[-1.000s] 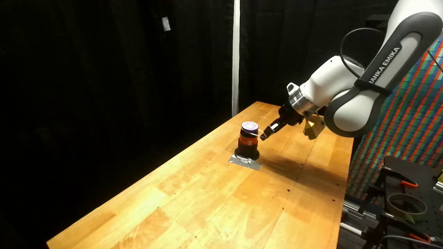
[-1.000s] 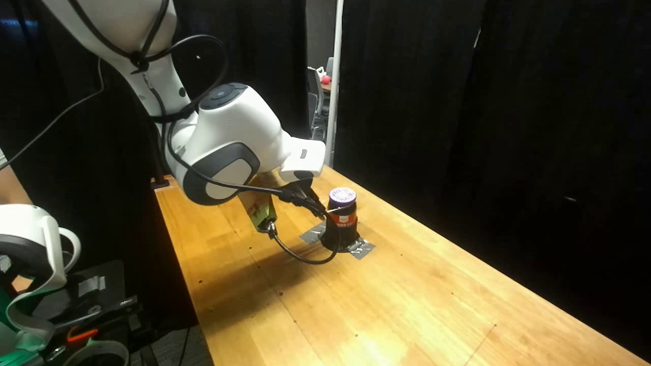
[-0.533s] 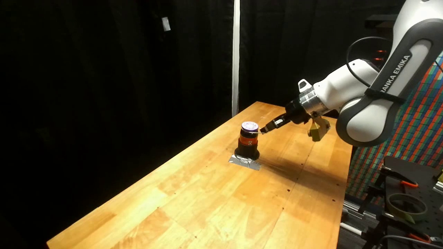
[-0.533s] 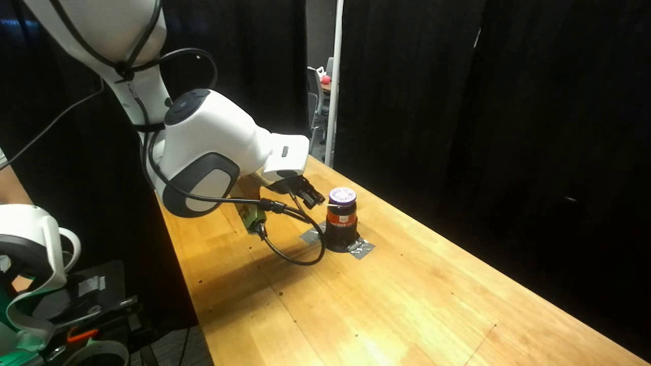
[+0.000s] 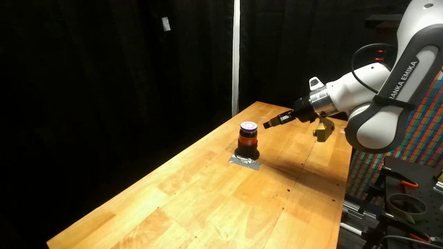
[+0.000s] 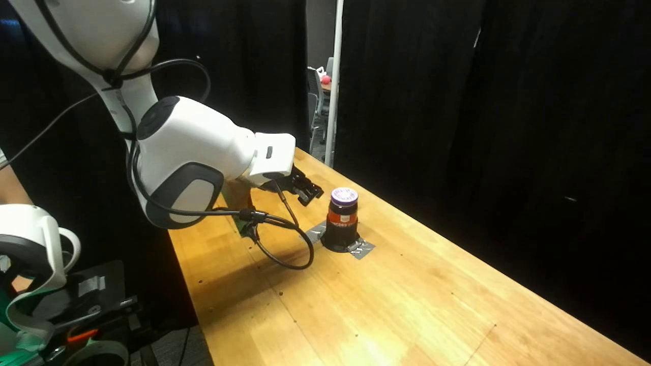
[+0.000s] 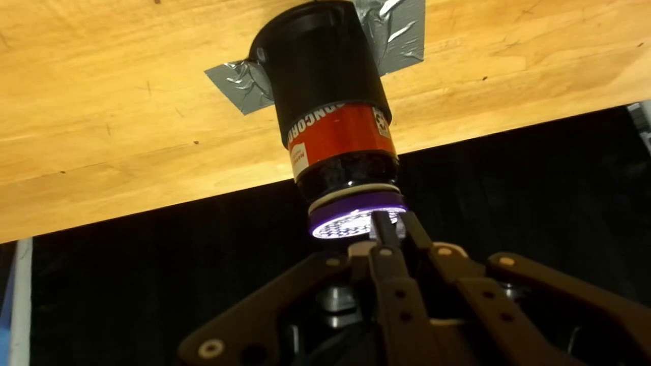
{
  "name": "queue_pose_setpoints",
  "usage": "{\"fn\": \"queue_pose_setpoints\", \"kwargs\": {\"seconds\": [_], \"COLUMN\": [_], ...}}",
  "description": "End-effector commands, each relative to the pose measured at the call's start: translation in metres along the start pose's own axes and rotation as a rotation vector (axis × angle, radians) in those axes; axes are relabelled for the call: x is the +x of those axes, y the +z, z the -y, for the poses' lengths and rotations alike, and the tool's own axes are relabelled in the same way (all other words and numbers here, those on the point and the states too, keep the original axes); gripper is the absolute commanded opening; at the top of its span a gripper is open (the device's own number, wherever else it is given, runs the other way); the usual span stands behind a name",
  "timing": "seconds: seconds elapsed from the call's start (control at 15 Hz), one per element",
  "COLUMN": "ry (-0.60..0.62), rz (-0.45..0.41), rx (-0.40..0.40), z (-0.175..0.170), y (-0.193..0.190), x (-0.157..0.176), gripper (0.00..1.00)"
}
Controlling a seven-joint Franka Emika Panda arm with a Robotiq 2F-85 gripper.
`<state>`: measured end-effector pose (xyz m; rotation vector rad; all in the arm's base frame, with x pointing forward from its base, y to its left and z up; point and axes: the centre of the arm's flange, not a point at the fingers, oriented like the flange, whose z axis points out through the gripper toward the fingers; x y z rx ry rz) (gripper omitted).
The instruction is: Put the rubber band around the base of the cup
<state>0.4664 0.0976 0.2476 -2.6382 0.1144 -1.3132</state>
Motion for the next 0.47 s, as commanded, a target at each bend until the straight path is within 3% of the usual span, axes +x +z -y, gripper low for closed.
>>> {"fn": "queue_pose_setpoints", "kwargs": {"seconds": [0.0, 0.07, 0.13, 0.2, 0.33, 0.4], "ry": [0.04, 0.06, 0.026, 0.031, 0.031, 0.031], "rz": [-0.022, 0.022, 0.007, 0.014, 0.018, 0.019], "rx": [0.038, 0.057, 0.022, 0.026, 0.024, 0.024], "z": [-0.002, -0.002, 0.002, 0.002, 0.001, 0.001], "y": [-0.015, -0.016, -0.003, -0.003, -0.002, -0.002], "x": [-0.003, -0.004, -0.005, -0.008, -0.009, -0.01], "gripper": [0.36, 0.38, 0.44, 0.28, 0.42, 0.44]}}
